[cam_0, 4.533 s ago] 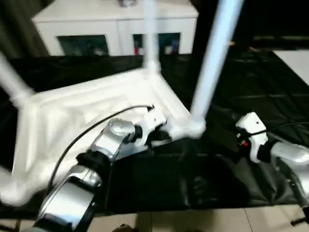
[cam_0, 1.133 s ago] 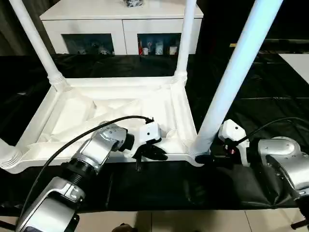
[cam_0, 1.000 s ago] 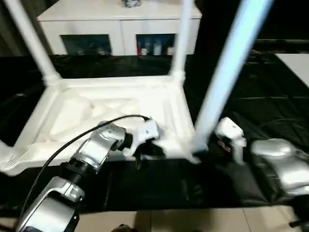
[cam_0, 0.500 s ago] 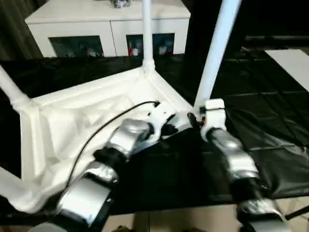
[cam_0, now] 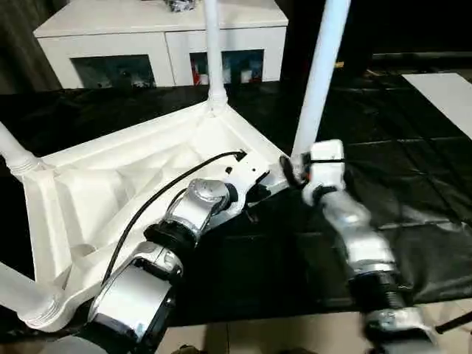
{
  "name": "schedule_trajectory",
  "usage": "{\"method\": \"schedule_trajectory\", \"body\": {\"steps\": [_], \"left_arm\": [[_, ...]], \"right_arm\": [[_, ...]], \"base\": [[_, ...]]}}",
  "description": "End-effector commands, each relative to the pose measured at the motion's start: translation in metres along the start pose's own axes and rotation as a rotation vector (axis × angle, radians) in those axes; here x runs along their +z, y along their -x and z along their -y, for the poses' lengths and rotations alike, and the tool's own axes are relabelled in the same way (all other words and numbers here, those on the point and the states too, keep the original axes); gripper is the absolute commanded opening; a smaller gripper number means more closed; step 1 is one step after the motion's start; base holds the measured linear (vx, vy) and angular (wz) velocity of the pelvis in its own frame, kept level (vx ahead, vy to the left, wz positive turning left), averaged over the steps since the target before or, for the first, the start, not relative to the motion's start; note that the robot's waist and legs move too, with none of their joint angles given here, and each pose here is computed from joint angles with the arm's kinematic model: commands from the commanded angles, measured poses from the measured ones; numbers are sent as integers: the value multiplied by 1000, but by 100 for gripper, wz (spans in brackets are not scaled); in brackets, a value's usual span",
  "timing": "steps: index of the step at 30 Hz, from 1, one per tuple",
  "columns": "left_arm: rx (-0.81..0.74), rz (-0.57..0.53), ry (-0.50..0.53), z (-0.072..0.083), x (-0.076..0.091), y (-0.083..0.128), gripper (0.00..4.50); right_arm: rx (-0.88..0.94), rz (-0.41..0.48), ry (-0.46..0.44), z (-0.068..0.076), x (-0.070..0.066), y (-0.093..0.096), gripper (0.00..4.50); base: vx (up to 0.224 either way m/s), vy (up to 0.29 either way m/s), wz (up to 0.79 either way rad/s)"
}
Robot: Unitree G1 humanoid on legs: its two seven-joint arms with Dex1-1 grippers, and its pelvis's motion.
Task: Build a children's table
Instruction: Rotate leg to tighten
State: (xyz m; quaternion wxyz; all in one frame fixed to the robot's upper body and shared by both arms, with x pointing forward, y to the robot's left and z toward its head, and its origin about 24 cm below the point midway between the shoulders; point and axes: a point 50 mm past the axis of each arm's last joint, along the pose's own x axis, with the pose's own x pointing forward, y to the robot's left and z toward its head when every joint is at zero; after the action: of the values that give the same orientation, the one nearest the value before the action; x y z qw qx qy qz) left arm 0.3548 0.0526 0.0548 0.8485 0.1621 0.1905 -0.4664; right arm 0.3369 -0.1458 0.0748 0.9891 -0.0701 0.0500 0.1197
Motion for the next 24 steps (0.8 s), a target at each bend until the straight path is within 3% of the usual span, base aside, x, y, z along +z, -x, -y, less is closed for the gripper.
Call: {"method": "schedule_trajectory", "body": {"steps": [1,2,5,7,10,24], "left_arm": [[-29,71,-67,-4,11,8,0],[-82,67,-89,-4,7,13,0],[-181,59,-120,-1,2,22,0],[-317,52,-151,5,-4,32,0],[-481,22,-202,12,-10,47,0],[-501,7,-208,12,-9,57,0]], "right_arm": [[61,-19,11,9,-1,7,419],[213,-36,36,16,0,18,425],[434,-61,82,23,1,38,446],[609,-128,169,29,-4,59,446],[731,-206,164,36,-8,76,446],[868,-276,219,27,-11,76,446]], "base": [[0,0,0],[0,0,0],[0,0,0],[0,0,0],[0,0,0],[0,0,0]]}}
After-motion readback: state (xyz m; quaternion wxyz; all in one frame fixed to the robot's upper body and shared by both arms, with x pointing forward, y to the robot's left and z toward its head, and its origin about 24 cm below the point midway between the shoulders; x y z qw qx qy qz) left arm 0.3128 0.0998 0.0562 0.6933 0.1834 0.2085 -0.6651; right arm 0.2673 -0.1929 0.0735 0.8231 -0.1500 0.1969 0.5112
